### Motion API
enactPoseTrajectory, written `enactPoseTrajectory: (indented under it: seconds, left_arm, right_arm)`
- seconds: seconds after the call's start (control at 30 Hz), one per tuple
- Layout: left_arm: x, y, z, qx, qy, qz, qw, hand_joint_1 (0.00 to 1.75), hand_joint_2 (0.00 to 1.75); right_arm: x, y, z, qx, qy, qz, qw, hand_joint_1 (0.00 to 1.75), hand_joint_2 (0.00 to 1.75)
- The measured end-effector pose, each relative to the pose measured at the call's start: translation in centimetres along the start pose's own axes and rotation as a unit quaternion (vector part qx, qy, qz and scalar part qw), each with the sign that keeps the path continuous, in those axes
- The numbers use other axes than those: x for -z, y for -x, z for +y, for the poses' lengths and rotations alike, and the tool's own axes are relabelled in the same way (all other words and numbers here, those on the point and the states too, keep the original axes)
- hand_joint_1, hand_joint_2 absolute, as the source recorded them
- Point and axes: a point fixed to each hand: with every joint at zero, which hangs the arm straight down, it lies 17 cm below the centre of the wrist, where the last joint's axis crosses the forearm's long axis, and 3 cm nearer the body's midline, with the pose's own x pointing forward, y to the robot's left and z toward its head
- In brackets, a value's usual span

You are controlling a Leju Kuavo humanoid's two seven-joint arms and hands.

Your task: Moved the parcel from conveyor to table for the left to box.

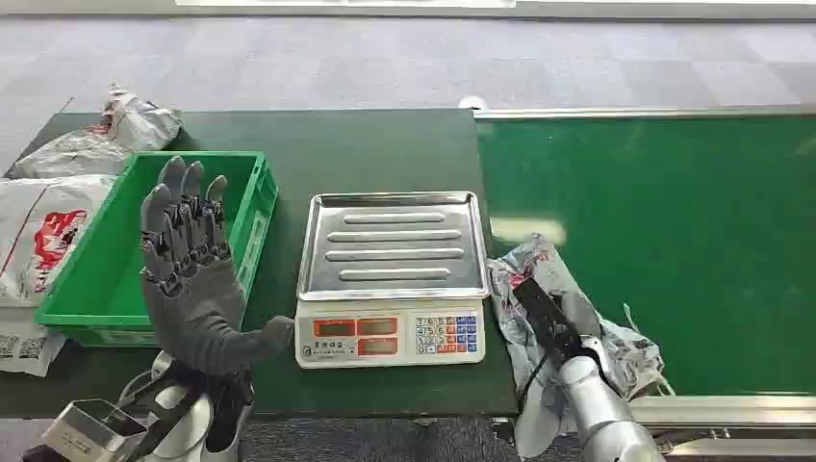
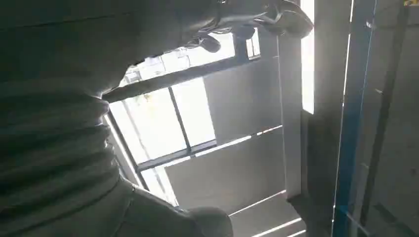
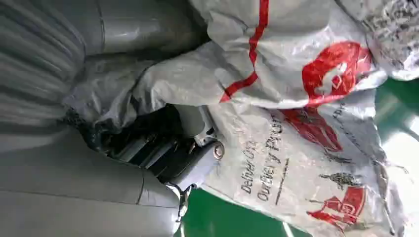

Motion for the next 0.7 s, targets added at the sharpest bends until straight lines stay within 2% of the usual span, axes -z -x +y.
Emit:
enactPoseTrajectory:
  seconds: [0.1,0.2,0.27,0.33,0.43,0.57,0.67,0.7]
  left_arm:
    - [0.0,-0.1,0.2,0.004,-0.003,-0.001,1.000,0.00,1.75]
    - [-0.1,-0.3,0.4,0.008,-0.010,0.002,1.000,0.00,1.75]
    - [-0.2,-0.4,0.4,0.008,-0.013,0.006,1.000,0.00,1.75]
    - [-0.1,-0.4,0.5,0.008,-0.017,0.008,1.000,0.00,1.75]
    - [-0.1,-0.3,0.7,0.012,-0.024,0.011,1.000,0.00,1.75]
    - [-0.1,-0.3,0.8,0.013,-0.029,0.012,0.999,0.00,1.75]
    - [-0.1,-0.3,0.7,0.012,-0.029,0.011,0.999,0.00,1.75]
    - [-0.1,-0.3,0.7,0.012,-0.029,0.011,0.999,0.00,1.75]
  right_arm:
    - [-0.2,-1.2,-2.6,0.003,0.063,-0.028,0.998,1.75,1.75]
    - [-1.9,-4.7,-9.4,0.007,0.216,-0.083,0.973,1.75,1.75]
    - [-4.6,-8.3,-15.2,-0.006,0.330,-0.117,0.937,1.75,1.75]
    - [-8.5,-12.4,-20.5,-0.028,0.436,-0.155,0.886,1.75,1.75]
    - [-14.2,-17.1,-26.6,-0.040,0.536,-0.201,0.819,1.75,1.75]
    - [-21.7,-21.4,-32.5,-0.043,0.627,-0.254,0.735,1.75,1.75]
    - [-25.6,-22.8,-34.6,-0.045,0.665,-0.273,0.693,1.75,1.75]
    - [-26.4,-23.1,-35.0,-0.046,0.672,-0.277,0.685,1.75,1.75]
